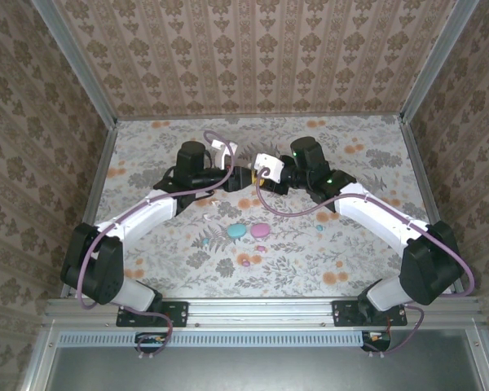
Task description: Insert the wireless bluetooth earbuds into the charging case
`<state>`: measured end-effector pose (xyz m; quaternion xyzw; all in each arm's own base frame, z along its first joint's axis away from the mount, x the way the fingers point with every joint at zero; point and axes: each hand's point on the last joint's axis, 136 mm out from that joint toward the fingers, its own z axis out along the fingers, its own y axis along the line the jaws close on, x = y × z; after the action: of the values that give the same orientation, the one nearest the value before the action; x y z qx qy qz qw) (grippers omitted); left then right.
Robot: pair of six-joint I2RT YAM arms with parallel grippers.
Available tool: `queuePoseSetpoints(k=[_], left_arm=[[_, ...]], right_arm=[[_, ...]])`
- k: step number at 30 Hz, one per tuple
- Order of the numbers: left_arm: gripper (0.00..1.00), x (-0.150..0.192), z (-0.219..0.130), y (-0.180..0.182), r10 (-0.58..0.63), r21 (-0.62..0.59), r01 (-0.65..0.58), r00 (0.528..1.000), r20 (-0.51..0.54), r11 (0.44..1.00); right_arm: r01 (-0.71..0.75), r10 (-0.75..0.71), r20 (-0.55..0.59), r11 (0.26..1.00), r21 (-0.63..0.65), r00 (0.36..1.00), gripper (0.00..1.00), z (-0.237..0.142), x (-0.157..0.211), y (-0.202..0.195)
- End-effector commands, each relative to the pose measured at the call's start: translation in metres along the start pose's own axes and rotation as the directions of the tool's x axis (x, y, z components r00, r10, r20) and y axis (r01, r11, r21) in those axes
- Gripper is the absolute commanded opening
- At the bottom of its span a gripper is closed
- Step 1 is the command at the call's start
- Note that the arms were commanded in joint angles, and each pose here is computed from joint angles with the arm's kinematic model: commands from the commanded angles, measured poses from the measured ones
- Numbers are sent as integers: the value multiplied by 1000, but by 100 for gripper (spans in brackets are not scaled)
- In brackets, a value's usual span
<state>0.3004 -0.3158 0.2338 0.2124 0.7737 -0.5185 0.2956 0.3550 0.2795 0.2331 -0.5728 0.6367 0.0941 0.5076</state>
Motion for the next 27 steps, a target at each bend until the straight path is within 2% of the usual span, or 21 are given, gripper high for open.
queuePoseSetpoints(k=[1,6,9,11,12,15,16,17,18,20,22,23,27], left_arm=[[31,-3,0,-8,32,31,-33,999,3,999],[24,-10,-4,-10,75,6,-75,997,37,997],[23,-22,-14,-13,133,-28,-131,986,104,991],[24,-32,-24,-22,207,-33,-204,963,170,978],[24,-40,-30,-22,244,-74,-233,946,213,970],[23,-54,-48,-37,405,-133,-383,856,321,914],[24,-57,-53,-40,450,-154,-423,824,346,893],[24,-60,-59,-46,496,-174,-466,785,370,867],[24,-61,-62,-50,539,-187,-508,751,381,841],[24,-61,-67,-59,619,-214,-587,680,392,781],[24,-62,-69,-64,662,-236,-626,637,395,743],[24,-63,-71,-66,675,-245,-637,619,402,731],[24,-64,-74,-77,694,-242,-670,566,444,702]], right_arm=[[22,-23,61,1000,19,998,43,-9,-17,-2],[-20,17,77,999,47,997,59,-17,-22,-7],[-130,115,161,988,83,980,65,-43,-44,-15],[-213,190,237,974,74,953,70,-62,-59,-18],[-271,239,279,959,80,930,72,-72,-66,-23],[-505,441,399,860,67,804,74,-102,-81,-46],[-594,522,414,802,59,746,74,-108,-81,-55],[-700,624,419,713,39,659,74,-112,-79,-65],[-767,698,412,642,3,586,74,-115,-80,-71],[-870,837,324,487,-74,441,72,-111,-78,-74],[-915,906,232,387,-114,354,69,-102,-79,-71],[-922,927,183,355,-155,326,69,-97,-83,-66],[-883,951,70,306,-356,301,67,-86,-110,-46]])
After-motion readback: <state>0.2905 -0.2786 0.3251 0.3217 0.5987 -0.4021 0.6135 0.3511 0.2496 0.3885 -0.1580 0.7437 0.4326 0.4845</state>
